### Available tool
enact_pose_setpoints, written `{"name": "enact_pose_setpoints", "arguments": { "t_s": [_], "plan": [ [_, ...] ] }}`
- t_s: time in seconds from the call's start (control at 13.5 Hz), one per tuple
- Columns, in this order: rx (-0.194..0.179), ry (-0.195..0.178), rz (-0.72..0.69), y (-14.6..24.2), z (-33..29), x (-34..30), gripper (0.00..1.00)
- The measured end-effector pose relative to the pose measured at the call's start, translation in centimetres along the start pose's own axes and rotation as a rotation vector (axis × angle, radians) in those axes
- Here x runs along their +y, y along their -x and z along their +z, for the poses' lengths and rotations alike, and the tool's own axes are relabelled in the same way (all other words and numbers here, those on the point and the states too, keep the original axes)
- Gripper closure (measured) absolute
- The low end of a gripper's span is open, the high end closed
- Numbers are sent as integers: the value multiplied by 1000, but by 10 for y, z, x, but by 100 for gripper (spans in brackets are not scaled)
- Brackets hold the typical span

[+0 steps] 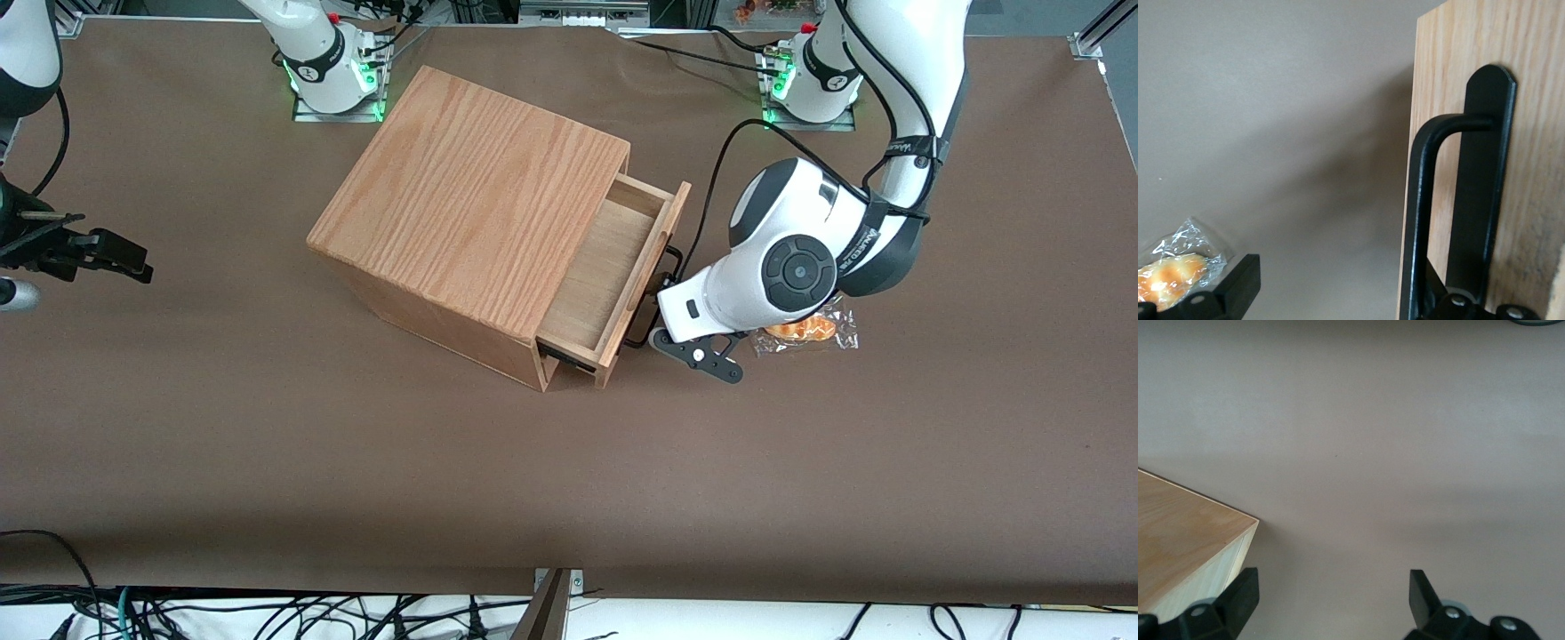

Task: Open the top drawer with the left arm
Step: 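Pull the drawer handle outward from the box with the left gripper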

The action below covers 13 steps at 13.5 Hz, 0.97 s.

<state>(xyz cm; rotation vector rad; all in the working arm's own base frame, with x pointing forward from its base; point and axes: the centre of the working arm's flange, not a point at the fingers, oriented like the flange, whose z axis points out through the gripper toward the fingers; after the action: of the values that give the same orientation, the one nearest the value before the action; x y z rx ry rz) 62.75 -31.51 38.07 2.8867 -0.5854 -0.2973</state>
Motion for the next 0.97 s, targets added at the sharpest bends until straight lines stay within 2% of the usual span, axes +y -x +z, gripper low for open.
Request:
{"name": "enact_pose_setpoints", "arguments": {
  "t_s": [0.97],
  "plan": [
    [18, 0, -30, 0, -14, -64, 0]
  ]
}}
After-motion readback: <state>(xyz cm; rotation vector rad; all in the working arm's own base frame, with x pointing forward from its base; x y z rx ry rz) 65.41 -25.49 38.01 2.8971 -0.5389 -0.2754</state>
